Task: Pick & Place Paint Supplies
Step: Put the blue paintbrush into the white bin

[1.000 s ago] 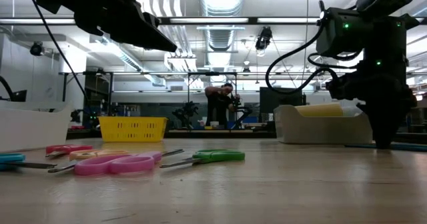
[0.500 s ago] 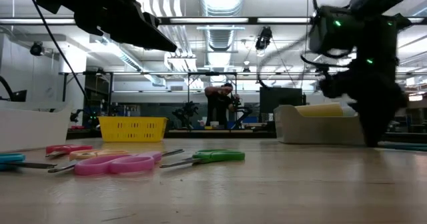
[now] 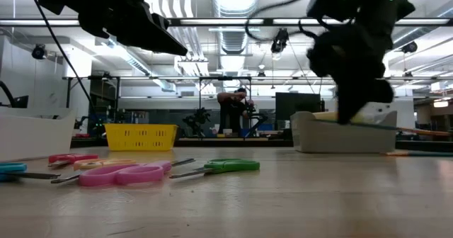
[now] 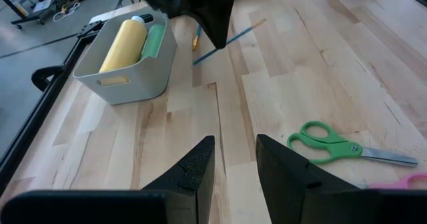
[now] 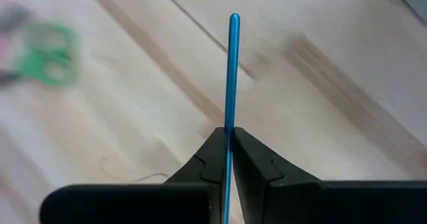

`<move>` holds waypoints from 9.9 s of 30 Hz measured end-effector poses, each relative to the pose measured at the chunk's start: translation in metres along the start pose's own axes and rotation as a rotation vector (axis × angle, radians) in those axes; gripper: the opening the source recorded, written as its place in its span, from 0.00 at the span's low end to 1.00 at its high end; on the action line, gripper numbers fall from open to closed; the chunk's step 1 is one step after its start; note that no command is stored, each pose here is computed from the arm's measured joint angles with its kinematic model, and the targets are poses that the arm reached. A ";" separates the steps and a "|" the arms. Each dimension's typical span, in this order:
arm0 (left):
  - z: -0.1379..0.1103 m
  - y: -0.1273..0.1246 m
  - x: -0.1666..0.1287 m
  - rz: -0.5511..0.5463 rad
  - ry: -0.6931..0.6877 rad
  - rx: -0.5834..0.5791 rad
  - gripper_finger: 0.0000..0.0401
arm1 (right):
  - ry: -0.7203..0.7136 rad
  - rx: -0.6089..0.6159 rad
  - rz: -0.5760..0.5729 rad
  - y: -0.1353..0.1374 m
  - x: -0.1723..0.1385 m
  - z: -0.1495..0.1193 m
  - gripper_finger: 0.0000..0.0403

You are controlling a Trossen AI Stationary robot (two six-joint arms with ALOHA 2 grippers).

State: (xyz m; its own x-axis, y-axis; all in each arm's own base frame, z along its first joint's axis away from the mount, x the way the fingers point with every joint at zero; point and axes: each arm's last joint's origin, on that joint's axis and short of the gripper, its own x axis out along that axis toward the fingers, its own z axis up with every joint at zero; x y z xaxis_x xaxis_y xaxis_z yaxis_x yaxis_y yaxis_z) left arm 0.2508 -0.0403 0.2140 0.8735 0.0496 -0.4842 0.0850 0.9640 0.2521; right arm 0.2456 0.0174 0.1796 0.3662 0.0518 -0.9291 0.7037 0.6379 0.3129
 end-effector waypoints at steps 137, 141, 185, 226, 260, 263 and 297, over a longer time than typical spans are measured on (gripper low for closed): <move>-0.033 -0.004 -0.006 -0.059 0.339 0.073 0.28 | -0.601 -0.112 0.120 0.123 0.031 0.068 0.37; -0.033 -0.004 -0.006 -0.059 0.339 0.073 0.28 | -0.739 -0.227 0.142 0.119 0.011 0.043 0.37; -0.034 -0.005 -0.006 -0.061 0.350 0.075 0.28 | -0.992 -0.462 0.315 0.032 -0.058 -0.032 0.37; 0.000 0.005 -0.006 0.057 0.254 -1.207 0.28 | -0.991 -0.463 0.315 0.033 -0.058 -0.032 0.37; -0.011 0.046 0.107 0.549 0.756 -1.791 0.28 | -0.991 -0.463 0.314 0.033 -0.058 -0.032 0.37; -0.013 0.046 0.108 0.555 0.762 -1.790 0.28 | -0.991 -0.463 0.314 0.033 -0.058 -0.032 0.37; -0.039 0.048 0.125 0.693 0.789 -1.742 0.01 | -0.990 -0.463 0.313 0.032 -0.058 -0.032 0.37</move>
State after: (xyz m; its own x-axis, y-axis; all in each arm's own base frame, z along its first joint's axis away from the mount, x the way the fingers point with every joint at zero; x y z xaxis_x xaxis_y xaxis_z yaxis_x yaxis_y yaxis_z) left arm 0.3456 0.0226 0.1330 0.1530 0.0621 -0.9863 -0.9812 -0.1093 -0.1591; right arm 0.2276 0.0599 0.2372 0.9512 -0.2400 -0.1940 0.2792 0.9370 0.2100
